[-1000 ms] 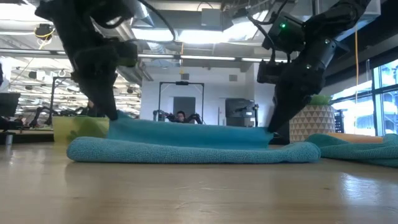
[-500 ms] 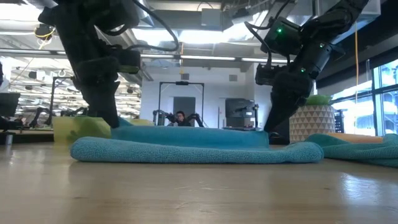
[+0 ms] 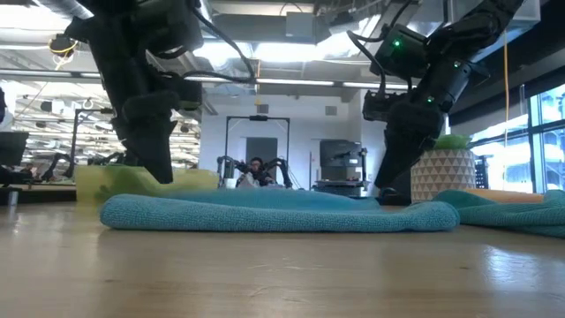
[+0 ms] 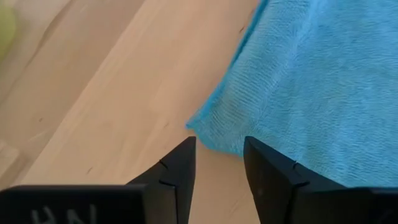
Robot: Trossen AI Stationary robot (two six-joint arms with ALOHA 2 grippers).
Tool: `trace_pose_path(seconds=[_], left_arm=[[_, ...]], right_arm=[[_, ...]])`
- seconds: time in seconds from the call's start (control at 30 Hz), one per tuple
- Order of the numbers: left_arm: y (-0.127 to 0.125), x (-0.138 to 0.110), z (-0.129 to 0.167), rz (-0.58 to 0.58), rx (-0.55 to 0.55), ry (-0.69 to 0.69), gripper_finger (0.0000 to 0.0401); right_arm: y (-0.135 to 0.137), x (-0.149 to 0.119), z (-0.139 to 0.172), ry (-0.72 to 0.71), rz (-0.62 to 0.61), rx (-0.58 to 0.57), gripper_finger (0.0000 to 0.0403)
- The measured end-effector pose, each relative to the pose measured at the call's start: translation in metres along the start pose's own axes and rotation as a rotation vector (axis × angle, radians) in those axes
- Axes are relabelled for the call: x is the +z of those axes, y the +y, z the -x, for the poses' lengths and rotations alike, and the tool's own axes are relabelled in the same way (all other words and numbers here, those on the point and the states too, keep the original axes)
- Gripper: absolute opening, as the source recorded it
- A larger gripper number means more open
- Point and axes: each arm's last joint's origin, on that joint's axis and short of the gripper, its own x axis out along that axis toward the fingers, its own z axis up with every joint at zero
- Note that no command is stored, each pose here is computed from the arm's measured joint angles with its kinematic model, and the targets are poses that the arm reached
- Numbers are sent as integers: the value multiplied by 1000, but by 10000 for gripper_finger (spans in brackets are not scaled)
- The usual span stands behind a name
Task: Fold microfiber towels
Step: Fold the left blue towel
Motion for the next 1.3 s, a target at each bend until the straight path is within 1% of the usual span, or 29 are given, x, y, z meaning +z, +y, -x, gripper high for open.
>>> trace_pose_path(seconds=[0.17, 0.23, 0.33, 0.4, 0.43, 0.53, 0.57, 0.63, 0.73, 0.87, 1.0, 1.07, 1.2, 1.3], left_arm=[[3, -2, 0, 13, 21, 28, 127], [2, -2, 2, 19, 1, 32, 127], [-2, -1, 10, 23, -57, 30, 127], [-8, 3, 21, 15, -105, 1, 128], [-13, 5, 27, 4, -142, -29, 128], [-28, 7, 43, -63, -267, -122, 128], [-33, 6, 48, -91, -305, -148, 128], [-43, 1, 53, -155, -354, -179, 128], [-57, -10, 57, -251, -393, -188, 128], [-72, -24, 57, -329, -427, -177, 128], [-85, -38, 57, -387, -460, -167, 128], [-90, -44, 53, -412, -452, -152, 130], [-96, -52, 37, -472, -401, -106, 143], [-98, -53, 26, -477, -374, -88, 159]], right_arm=[[-3, -8, 1, 77, -56, -63, 133], [-4, -11, 2, 125, -72, -73, 133], [-1, -8, 8, 191, -91, -34, 133], [1, -4, 14, 215, -102, 35, 133], [4, 0, 16, 205, -107, 95, 133], [13, 11, 24, 151, -127, 331, 133], [17, 12, 25, 153, -133, 378, 133], [24, 10, 25, 164, -128, 413, 133], [38, 6, 27, 177, -81, 438, 133], [61, 0, 30, 161, -30, 425, 133], [82, -9, 34, 160, -28, 387, 133], [92, -14, 36, 153, -18, 368, 133], [105, -21, 40, 114, 34, 329, 133], [110, -24, 40, 78, 103, 287, 134]])
